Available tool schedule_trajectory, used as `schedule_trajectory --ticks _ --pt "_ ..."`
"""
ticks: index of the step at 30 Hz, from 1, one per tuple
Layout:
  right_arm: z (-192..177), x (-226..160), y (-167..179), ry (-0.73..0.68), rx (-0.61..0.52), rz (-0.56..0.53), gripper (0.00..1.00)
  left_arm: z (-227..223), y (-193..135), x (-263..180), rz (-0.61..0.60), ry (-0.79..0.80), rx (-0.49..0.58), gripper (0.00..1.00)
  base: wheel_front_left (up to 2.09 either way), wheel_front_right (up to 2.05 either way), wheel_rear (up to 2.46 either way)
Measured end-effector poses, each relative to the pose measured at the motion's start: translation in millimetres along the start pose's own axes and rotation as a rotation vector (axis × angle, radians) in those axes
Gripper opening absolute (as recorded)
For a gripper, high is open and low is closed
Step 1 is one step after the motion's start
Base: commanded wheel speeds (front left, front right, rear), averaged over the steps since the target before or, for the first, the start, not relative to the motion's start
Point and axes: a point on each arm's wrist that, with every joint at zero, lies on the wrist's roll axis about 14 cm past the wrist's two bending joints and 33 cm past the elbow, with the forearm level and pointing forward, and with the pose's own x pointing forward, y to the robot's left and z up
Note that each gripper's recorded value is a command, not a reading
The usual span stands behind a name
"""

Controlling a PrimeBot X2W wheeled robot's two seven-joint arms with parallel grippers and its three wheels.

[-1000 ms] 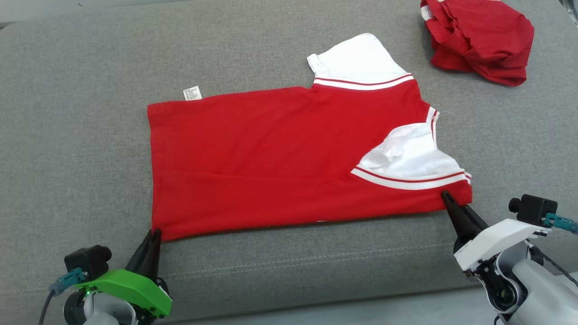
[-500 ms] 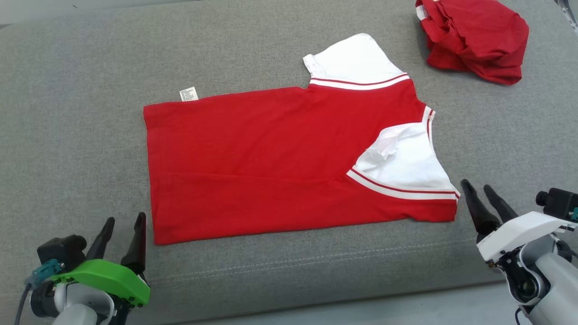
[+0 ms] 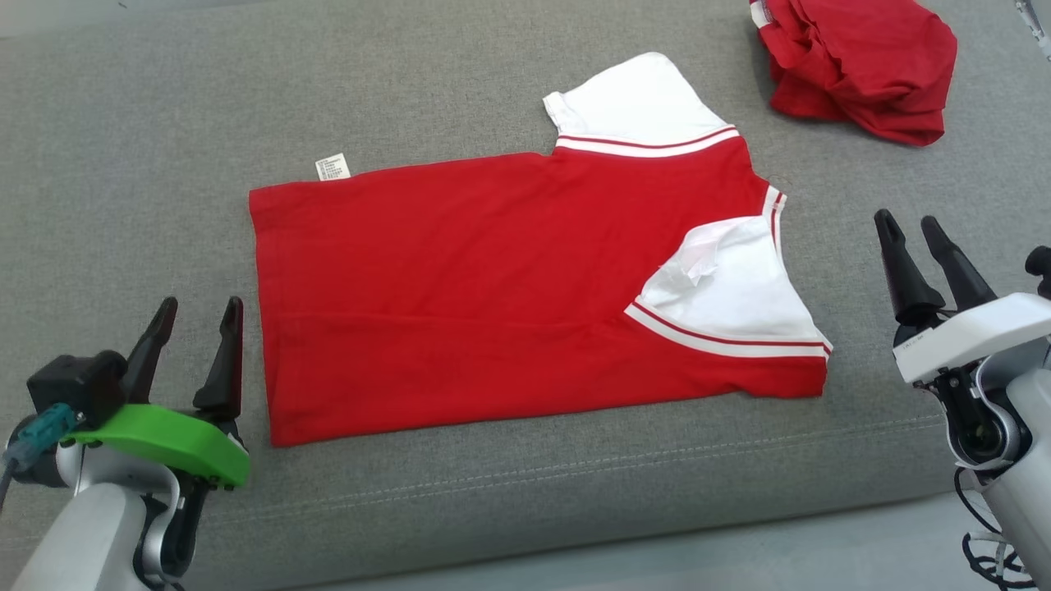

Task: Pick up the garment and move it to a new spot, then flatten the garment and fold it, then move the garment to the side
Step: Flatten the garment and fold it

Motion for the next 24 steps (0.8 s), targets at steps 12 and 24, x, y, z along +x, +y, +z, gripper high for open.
schedule_trajectory --ticks 12,24 --pt "32 50 32 -0.075 -0.122 0.12 1.0 10 -17 41 -0.09 -0.007 0.029 1.0 0.0 0.0 0.0" --pt "38 121 46 -0.016 -0.224 0.166 1.0 8 -16 82 -0.149 0.049 0.09 1.0 0.0 0.0 0.0"
